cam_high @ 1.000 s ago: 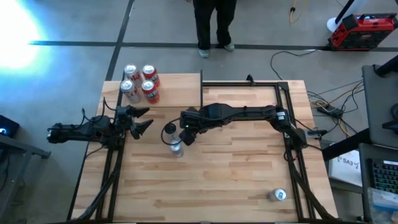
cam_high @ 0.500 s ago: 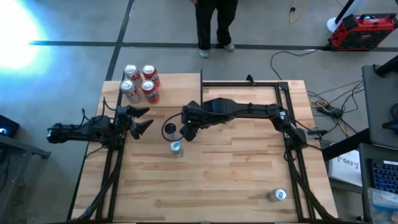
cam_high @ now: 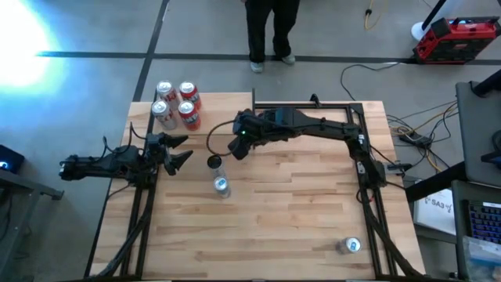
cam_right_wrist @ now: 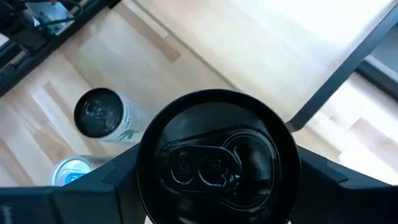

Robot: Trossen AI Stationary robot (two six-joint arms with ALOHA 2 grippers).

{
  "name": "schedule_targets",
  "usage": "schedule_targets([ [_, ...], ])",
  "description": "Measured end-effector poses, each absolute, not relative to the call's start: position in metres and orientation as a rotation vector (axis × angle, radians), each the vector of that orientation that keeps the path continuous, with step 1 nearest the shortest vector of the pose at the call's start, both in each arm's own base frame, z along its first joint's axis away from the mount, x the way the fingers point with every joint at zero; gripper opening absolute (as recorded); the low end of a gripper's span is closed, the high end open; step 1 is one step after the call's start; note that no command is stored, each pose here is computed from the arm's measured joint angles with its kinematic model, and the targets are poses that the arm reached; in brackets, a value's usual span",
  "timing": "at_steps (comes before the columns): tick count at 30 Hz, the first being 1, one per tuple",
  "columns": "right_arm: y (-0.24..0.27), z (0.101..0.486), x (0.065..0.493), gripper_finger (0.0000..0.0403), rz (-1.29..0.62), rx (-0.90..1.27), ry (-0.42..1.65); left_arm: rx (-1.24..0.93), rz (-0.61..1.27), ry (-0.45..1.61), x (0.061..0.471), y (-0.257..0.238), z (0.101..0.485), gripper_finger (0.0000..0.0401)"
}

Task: Place canned beverage on shelf
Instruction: Put the right white pink soda can on the shelf

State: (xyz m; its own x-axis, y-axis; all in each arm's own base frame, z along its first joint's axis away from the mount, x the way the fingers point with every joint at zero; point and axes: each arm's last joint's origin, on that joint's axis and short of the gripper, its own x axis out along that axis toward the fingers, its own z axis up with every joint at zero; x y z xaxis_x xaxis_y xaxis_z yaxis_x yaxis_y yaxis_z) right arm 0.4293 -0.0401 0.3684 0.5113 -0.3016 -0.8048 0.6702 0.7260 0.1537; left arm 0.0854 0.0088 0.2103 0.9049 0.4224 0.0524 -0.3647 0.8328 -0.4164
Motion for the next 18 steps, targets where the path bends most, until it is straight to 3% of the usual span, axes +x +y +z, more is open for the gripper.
schedule_targets([
  [18,-0.056,0.394,0.419,0.0267,-0.553,0.316,0.761,-0.412,0.419,-0.144,0.085,0.009,0.21,0.0398],
])
